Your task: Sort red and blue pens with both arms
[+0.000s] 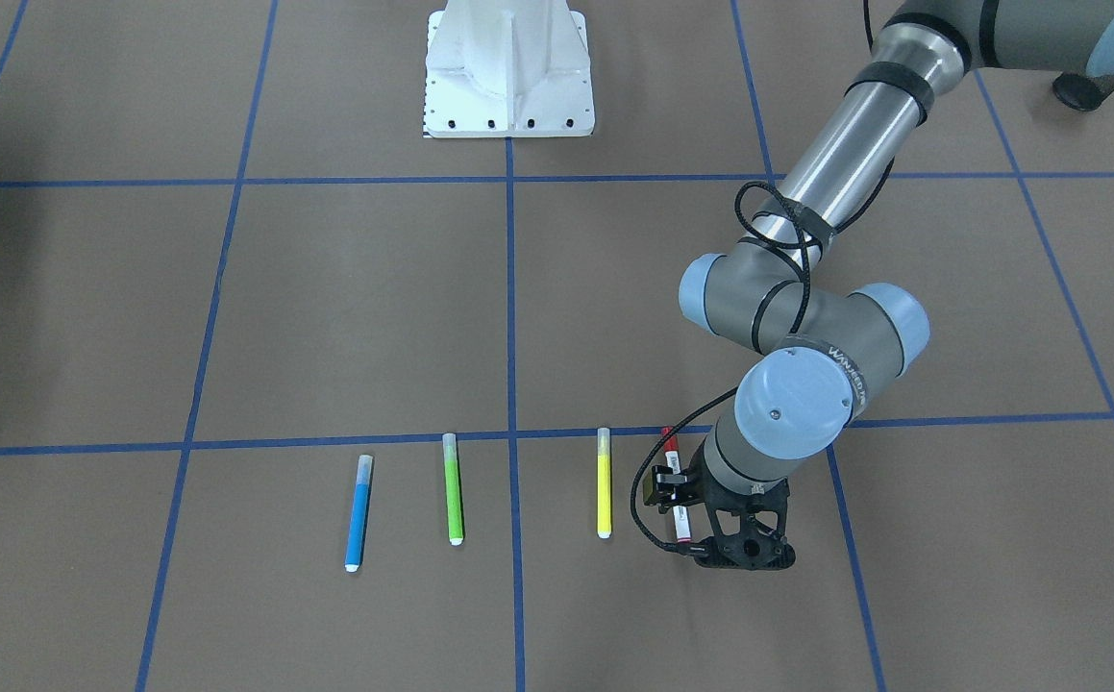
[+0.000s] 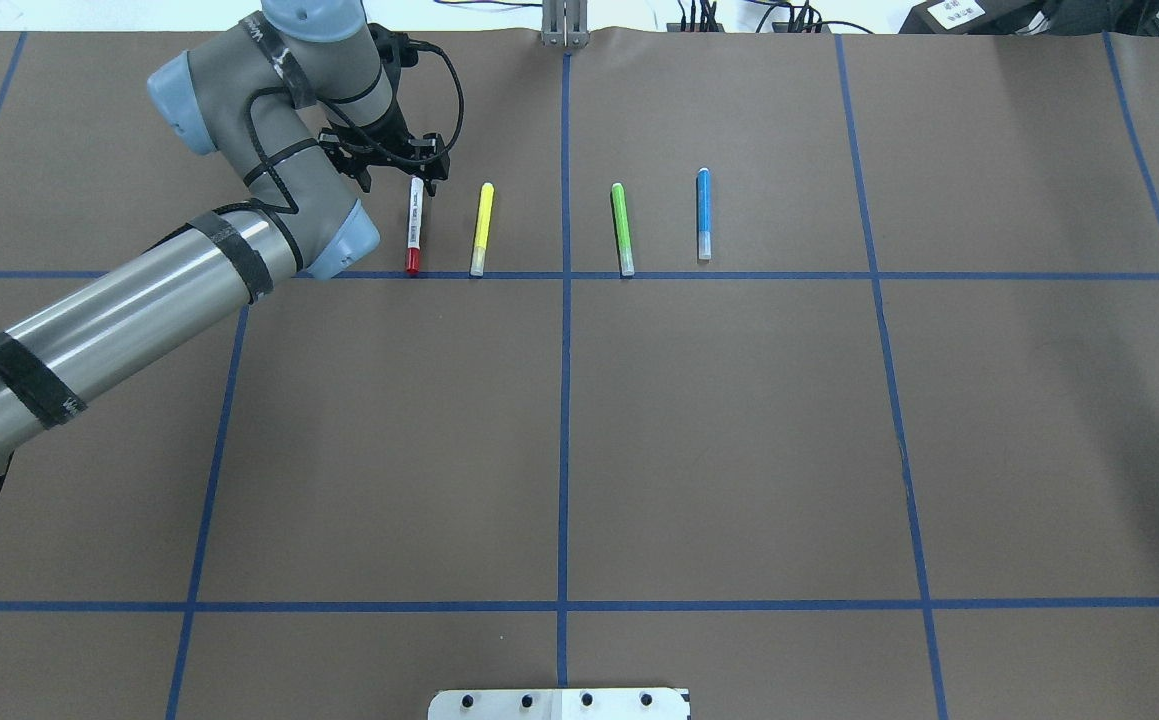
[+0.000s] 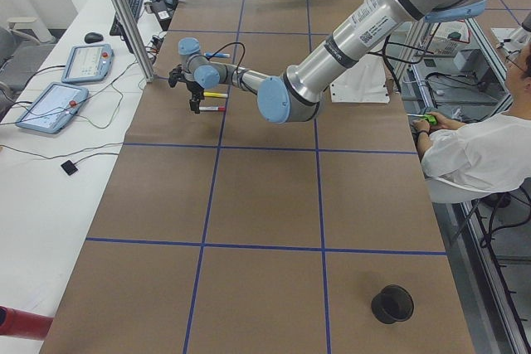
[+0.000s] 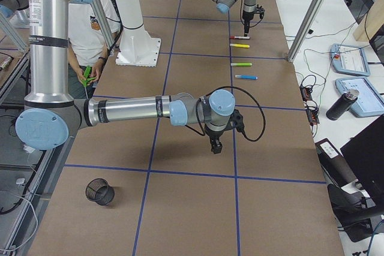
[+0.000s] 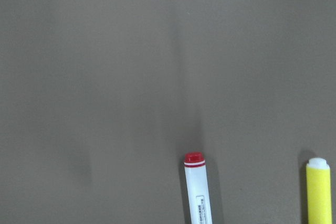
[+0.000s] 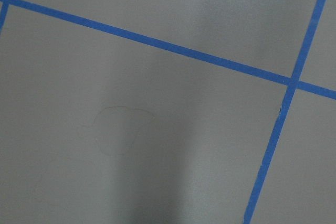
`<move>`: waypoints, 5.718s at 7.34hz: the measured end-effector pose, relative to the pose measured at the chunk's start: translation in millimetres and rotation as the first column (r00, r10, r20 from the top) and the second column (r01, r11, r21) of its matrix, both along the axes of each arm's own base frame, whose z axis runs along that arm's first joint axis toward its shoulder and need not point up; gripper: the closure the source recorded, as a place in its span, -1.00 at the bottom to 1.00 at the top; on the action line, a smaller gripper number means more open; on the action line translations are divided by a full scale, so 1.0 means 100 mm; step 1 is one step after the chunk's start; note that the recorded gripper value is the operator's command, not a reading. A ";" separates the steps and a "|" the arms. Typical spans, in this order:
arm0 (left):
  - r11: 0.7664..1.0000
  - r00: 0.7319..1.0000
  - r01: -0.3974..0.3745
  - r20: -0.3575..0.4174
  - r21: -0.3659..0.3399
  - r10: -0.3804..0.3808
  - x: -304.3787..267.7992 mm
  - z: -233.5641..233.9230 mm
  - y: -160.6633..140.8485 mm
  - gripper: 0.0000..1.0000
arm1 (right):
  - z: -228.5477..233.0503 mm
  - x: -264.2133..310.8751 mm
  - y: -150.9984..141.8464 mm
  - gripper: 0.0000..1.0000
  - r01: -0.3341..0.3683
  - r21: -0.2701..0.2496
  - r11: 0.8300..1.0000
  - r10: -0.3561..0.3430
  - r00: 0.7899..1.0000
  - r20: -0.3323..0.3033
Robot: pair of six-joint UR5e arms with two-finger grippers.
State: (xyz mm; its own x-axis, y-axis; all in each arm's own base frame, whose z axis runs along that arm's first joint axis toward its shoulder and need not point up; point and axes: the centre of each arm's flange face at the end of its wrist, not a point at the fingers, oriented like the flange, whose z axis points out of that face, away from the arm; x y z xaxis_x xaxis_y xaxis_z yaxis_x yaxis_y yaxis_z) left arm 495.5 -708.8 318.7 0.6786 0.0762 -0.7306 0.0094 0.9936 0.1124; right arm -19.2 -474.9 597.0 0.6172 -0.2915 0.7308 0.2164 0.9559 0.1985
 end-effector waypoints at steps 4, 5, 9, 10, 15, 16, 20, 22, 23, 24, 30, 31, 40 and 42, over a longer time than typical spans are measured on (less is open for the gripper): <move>0.999 0.999 0.032 -0.003 -0.029 -0.032 0.18 -0.05 0.03 -0.14 | 0.01 -0.02 0.00 -1.00 0.004 -0.002 1.000 -0.004 1.000 -0.002; 0.999 0.999 0.035 0.001 -0.026 -0.035 0.20 -0.05 0.03 -0.13 | 0.02 -0.02 0.00 -1.00 0.004 -0.003 1.000 -0.004 1.000 -0.002; 0.999 0.999 0.037 0.005 -0.016 -0.037 0.25 -0.01 0.06 0.57 | 0.02 -0.02 0.00 -1.00 0.005 -0.004 1.000 -0.005 1.000 -0.002; 0.999 0.999 0.037 0.005 -0.016 -0.037 0.25 -0.01 0.06 0.80 | 0.03 -0.03 0.00 -1.00 0.006 -0.004 1.000 -0.006 1.000 -0.002; 0.997 0.996 0.080 -0.043 -0.006 -0.081 0.07 -0.24 0.08 1.00 | -0.07 -0.09 -0.26 -1.00 0.007 0.021 1.000 -0.007 1.000 -0.016; 0.994 0.991 0.109 -0.082 -0.002 -0.109 -0.10 -0.30 0.21 1.00 | -0.16 -0.12 -0.41 -1.00 -0.005 0.028 1.000 0.006 1.000 -0.029; 0.966 0.960 0.251 -0.149 0.068 -0.239 -1.41 0.15 0.75 1.00 | -0.25 -0.22 -0.55 -1.00 -0.016 0.027 0.999 0.018 0.999 -0.048; 0.941 0.944 0.312 -0.153 0.134 -0.291 -2.24 0.79 0.86 1.00 | -0.25 -0.24 -0.55 -1.00 -0.013 0.027 1.000 0.014 0.999 -0.048; 0.929 0.942 0.323 -0.151 0.179 -0.299 -2.64 1.22 0.99 1.00 | -0.25 -0.24 -0.55 -1.00 -0.012 0.027 1.000 0.014 0.999 -0.048; 0.919 0.941 0.330 -0.155 0.215 -0.301 -3.04 1.67 1.20 1.00 | -0.27 -0.25 -0.56 -1.00 -0.011 0.029 1.000 0.013 0.999 -0.048; 0.854 0.932 0.364 -0.151 0.373 -0.331 -5.09 4.01 3.21 1.00 | -0.31 -0.30 -0.60 -1.00 -0.005 0.035 0.999 0.007 0.999 -0.046; 0.842 0.920 0.392 -0.171 0.372 -0.353 -5.42 4.26 3.59 1.00 | -0.31 -0.30 -0.60 -1.00 -0.009 0.032 0.999 0.011 0.999 -0.046; 0.646 0.767 0.626 -0.194 0.437 -0.612 -5.81 4.67 6.75 1.00 | -0.41 -0.36 -0.64 -1.00 -0.033 0.016 0.999 0.033 0.999 -0.041; 0.634 0.763 0.624 -0.180 0.457 -0.621 -5.71 4.71 6.96 1.00 | -0.44 -0.41 -0.65 -1.00 -0.043 0.001 0.999 0.043 0.998 -0.042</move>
State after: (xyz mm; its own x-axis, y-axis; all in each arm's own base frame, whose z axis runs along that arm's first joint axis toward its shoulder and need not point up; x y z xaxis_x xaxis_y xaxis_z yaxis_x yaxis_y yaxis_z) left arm -75.1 -12.4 789.2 0.6890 -0.0364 -0.7238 0.6082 0.5722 0.5502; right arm -60.6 -539.8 552.7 0.6591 -0.2640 0.7042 0.1831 0.9645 0.1903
